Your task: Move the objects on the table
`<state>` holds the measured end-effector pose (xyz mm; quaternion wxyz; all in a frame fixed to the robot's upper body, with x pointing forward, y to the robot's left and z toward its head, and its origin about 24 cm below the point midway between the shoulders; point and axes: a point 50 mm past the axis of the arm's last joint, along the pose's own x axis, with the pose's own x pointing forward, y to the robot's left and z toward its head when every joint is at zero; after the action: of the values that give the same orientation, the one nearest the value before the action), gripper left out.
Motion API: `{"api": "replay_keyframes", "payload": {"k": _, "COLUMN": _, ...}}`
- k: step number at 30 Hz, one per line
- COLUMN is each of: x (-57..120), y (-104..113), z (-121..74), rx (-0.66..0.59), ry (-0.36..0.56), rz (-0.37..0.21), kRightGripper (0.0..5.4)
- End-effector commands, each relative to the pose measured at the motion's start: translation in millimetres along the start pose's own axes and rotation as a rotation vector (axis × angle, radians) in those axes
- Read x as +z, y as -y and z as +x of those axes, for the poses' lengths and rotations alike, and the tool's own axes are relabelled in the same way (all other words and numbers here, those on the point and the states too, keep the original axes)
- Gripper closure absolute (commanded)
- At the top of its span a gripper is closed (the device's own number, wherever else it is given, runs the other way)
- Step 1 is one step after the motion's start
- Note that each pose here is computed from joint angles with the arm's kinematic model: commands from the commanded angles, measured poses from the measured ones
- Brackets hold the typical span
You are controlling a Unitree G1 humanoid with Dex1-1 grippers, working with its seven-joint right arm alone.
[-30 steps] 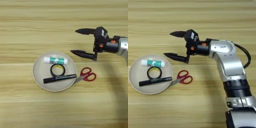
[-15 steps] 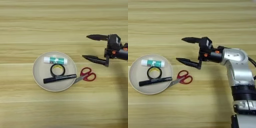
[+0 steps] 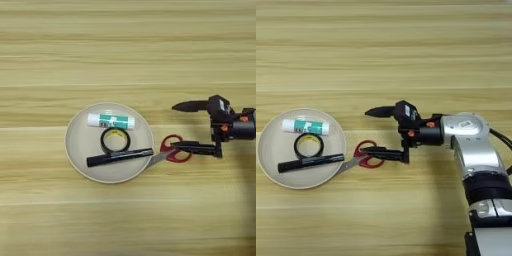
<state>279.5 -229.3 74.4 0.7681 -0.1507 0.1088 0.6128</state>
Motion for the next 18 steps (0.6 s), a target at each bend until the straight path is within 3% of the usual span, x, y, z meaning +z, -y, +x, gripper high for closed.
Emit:
{"api": "replay_keyframes", "payload": {"k": 1, "x": 17.0, "y": 11.0, "z": -14.4, "rx": -0.039, "ry": -0.086, "rz": -0.121, "kRightGripper": 0.05}}
{"api": "replay_keyframes", "payload": {"k": 10, "x": 1.6, "y": 5.0, "z": -7.8, "rx": -0.007, "ry": -0.184, "rz": -0.126, "kRightGripper": 0.05}}
{"api": "replay_keyframes", "payload": {"k": 18, "x": -4.3, "y": 10.9, "z": -5.4, "rx": -0.057, "ry": -0.23, "rz": -0.137, "kRightGripper": 0.05}}
